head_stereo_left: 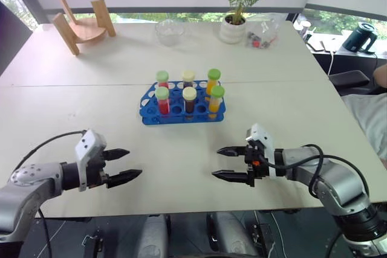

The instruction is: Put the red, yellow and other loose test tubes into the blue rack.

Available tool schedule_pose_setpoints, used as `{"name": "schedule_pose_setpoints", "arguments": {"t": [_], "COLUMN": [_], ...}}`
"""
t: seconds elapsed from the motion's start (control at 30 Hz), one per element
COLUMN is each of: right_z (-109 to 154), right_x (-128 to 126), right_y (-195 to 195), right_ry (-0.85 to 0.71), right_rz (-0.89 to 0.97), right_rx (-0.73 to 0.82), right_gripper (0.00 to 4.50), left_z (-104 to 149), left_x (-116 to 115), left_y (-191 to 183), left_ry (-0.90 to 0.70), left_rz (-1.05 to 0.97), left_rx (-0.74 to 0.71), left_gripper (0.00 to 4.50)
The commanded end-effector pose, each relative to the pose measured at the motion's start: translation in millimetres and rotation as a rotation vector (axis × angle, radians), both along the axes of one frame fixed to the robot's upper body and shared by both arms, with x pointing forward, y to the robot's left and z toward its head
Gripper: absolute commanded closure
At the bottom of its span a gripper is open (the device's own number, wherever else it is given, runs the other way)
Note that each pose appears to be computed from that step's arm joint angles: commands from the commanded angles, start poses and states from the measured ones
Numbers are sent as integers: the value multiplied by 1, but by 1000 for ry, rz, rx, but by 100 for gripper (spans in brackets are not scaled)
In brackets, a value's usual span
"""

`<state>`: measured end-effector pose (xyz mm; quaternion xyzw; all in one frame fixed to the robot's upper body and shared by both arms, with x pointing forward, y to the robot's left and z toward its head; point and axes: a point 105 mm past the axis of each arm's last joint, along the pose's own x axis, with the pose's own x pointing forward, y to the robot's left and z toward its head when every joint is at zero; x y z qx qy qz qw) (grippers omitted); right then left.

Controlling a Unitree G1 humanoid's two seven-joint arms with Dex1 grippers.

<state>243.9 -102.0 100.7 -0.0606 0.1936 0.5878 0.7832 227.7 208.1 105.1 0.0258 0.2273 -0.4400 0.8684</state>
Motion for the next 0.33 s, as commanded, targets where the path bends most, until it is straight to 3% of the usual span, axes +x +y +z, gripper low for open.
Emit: {"name": "schedule_pose_setpoints", "arguments": {"t": [0.03, 0.33], "right_z": [6, 4], "right_x": [-1, 1], "right_y": [7, 7], "right_ry": [-38, -56], "right_rz": [38, 46], "right_rx": [12, -4], "right_gripper": [76, 76], "left_z": [3, 2], "left_x": [-1, 4], "left_y": [-3, -5], "left_ry": [-26, -49], "left_rz": [1, 15], "left_rx": [2, -27], "left_gripper": [11, 11]}}
